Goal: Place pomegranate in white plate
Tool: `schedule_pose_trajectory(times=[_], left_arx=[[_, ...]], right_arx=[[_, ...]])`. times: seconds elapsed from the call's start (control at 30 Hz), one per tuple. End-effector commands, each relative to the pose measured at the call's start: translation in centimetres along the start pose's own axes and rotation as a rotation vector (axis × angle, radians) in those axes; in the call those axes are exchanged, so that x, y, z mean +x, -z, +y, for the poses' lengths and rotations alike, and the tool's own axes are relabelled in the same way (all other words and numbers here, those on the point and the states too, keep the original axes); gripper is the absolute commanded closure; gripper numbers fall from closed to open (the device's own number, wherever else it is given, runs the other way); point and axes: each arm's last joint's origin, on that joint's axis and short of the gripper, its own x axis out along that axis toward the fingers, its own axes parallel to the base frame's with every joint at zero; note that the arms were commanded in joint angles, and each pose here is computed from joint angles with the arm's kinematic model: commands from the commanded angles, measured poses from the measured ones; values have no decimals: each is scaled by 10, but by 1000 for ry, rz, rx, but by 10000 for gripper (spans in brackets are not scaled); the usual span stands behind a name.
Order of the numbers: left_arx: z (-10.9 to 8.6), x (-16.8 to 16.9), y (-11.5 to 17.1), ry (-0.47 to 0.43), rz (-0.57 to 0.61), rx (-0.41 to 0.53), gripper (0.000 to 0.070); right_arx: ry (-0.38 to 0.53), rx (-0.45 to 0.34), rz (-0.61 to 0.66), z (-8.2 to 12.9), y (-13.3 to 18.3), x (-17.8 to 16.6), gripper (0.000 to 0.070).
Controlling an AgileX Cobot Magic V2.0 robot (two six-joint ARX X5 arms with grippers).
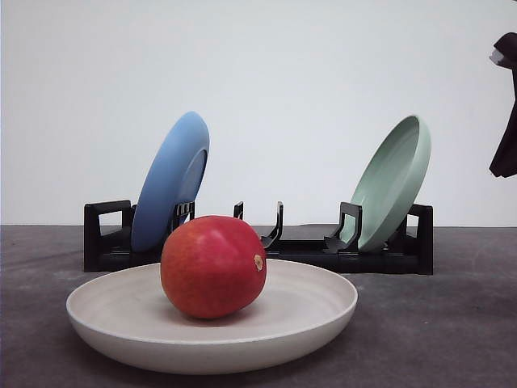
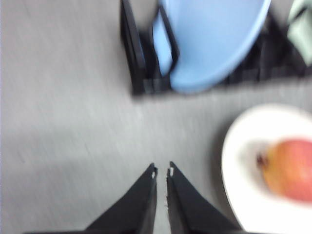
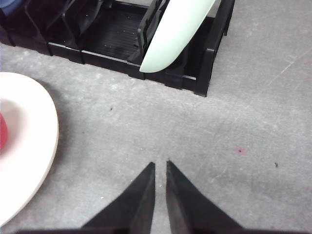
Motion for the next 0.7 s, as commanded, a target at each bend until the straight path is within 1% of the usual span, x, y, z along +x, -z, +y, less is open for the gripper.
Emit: schedule_pose_trajectory(times=[0.0, 0.2, 0.27, 0.43, 0.67], left_arx=[[3, 1, 7, -8, -47, 30, 684], [15, -3, 40, -81, -252, 51, 684], [18, -2, 53, -101, -294, 48, 684], [22, 5, 82, -116, -330, 47, 684], [25, 16, 107, -132, -369, 52, 684]], right_arx=[[-4, -13, -6, 1, -1, 1, 666], [-4, -13, -6, 1, -1, 1, 666], [-3, -13, -6, 1, -1, 1, 666], [-3, -13, -6, 1, -1, 1, 666], [-3, -13, -6, 1, -1, 1, 666]])
